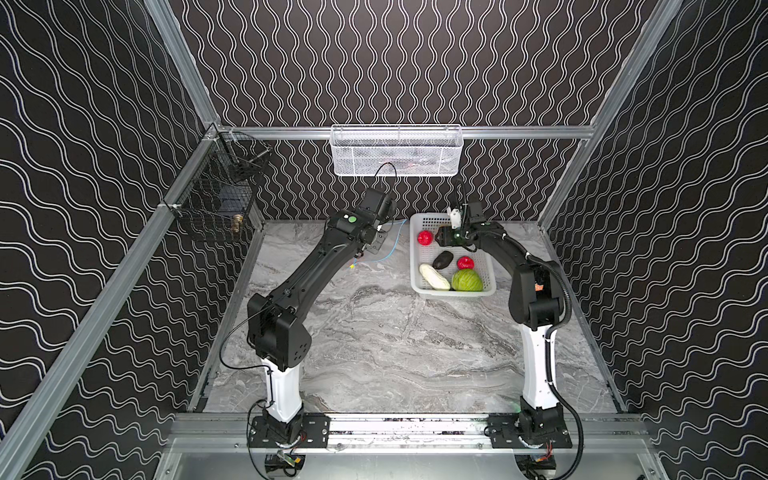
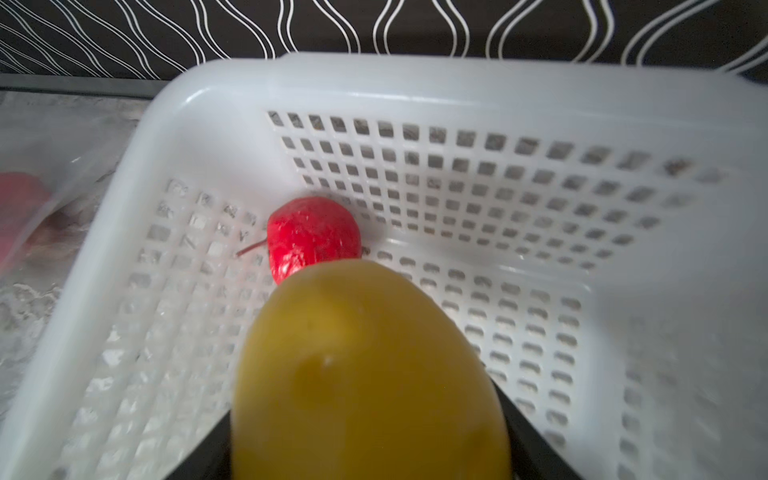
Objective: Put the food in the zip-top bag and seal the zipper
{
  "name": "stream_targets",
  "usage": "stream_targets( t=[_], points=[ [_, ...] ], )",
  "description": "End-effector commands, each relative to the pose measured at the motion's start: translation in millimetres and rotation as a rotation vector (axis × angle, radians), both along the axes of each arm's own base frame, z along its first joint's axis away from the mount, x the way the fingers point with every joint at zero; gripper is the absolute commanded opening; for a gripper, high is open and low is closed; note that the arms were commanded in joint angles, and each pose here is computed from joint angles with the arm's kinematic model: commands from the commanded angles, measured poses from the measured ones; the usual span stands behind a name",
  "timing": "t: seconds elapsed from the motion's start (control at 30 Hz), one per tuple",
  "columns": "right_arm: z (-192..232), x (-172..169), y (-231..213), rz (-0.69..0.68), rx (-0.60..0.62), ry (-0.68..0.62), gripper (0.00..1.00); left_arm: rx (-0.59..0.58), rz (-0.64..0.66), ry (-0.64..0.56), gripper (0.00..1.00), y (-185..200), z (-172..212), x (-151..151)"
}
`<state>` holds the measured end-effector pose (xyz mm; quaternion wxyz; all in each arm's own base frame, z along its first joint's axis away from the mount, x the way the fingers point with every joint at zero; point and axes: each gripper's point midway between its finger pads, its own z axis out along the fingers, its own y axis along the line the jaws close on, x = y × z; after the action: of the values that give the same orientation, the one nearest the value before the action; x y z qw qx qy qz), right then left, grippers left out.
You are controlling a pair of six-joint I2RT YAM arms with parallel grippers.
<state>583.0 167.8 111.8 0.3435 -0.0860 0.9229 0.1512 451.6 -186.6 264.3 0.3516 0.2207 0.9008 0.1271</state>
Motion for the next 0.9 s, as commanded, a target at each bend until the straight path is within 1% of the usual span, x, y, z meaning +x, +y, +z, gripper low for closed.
stream_targets(
  t=[0.0,0.43,0.6,0.67,0.7,0.87],
  points=[
    [25,2,3,-0.015,0.055,-0.065,0.54,-0.004,0.002,-0.006,0.00,-3,1,-2],
    [65,-35,0,-0.059,0.155,-0.110,0.53,0.001,-0.012,-0.016,0.00,-5,5,-7],
    [86,-47,-5,-0.066,0.155,-0.146,0.53,0.010,-0.017,-0.070,0.00,2,21,-12],
    [88,-52,-5,-0.063,0.170,-0.141,0.53,0.013,-0.017,-0.073,0.00,4,20,-14],
    [104,-57,-4,-0.058,0.190,-0.164,0.53,0.020,-0.016,-0.068,0.00,6,16,-15],
    [122,-73,6,-0.026,0.280,-0.173,0.52,0.020,-0.012,-0.059,0.00,7,11,-16]
  ],
)
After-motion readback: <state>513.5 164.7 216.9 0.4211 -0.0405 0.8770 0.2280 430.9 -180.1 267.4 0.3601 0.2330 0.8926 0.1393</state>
